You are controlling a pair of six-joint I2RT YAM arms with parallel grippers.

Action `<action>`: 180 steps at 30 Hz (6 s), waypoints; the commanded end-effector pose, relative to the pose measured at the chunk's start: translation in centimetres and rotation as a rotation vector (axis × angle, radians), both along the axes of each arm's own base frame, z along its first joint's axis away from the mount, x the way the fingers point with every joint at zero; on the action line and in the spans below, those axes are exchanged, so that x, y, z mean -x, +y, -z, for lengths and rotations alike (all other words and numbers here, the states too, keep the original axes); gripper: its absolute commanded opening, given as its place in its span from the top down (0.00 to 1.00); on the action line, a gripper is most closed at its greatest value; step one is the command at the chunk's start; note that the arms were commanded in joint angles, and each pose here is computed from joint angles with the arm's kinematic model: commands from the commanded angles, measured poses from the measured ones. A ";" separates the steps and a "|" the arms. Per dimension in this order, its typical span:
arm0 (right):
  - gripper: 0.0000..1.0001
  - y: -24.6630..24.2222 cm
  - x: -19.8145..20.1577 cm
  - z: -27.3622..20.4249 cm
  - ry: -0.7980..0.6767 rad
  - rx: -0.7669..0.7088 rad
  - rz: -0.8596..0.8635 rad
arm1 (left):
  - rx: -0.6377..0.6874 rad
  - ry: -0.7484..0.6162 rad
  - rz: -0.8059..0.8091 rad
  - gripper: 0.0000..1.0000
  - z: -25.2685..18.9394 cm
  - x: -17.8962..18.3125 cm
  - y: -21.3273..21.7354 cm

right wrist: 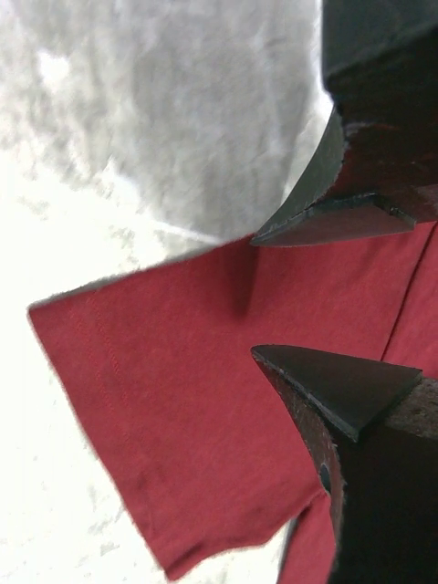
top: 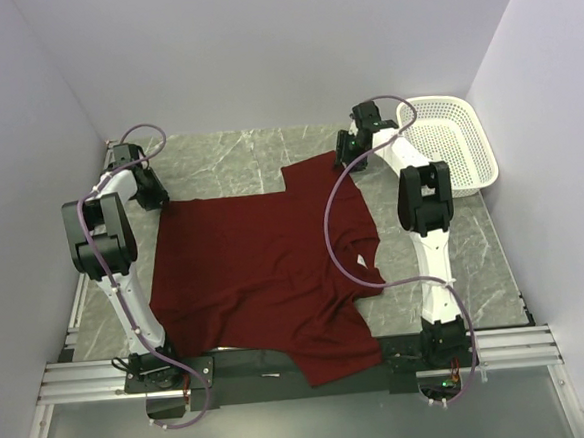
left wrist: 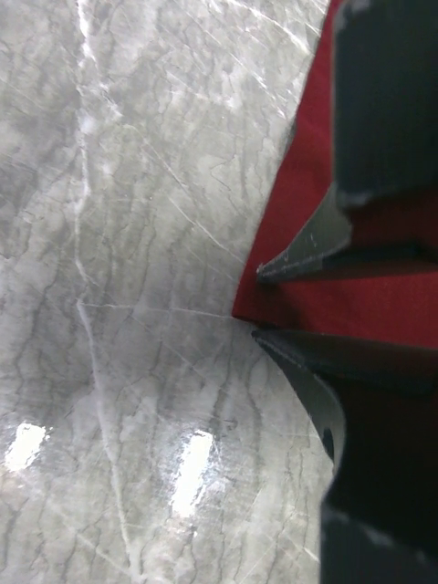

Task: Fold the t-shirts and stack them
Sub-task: Flatten the tshirt out

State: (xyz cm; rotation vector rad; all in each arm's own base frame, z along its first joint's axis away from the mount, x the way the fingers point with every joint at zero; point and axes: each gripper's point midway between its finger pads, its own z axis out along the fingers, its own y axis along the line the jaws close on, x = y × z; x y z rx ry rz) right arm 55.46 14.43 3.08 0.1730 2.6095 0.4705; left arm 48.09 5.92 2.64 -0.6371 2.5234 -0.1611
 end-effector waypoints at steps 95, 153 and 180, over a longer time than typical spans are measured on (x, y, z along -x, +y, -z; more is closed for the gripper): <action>0.36 -4.8 0.7 -4.4 -0.129 0.212 -0.244 | 0.031 -0.206 -0.011 0.33 -3.0 -1.5 -0.4; 1.00 -6.0 17.8 0.8 0.175 -0.017 -0.420 | 0.129 -0.166 0.096 0.98 -2.2 -1.9 -3.6; 0.55 -6.6 -2.5 -1.9 -0.076 0.070 -0.129 | 0.144 -0.168 0.105 0.94 -2.1 -2.1 -3.9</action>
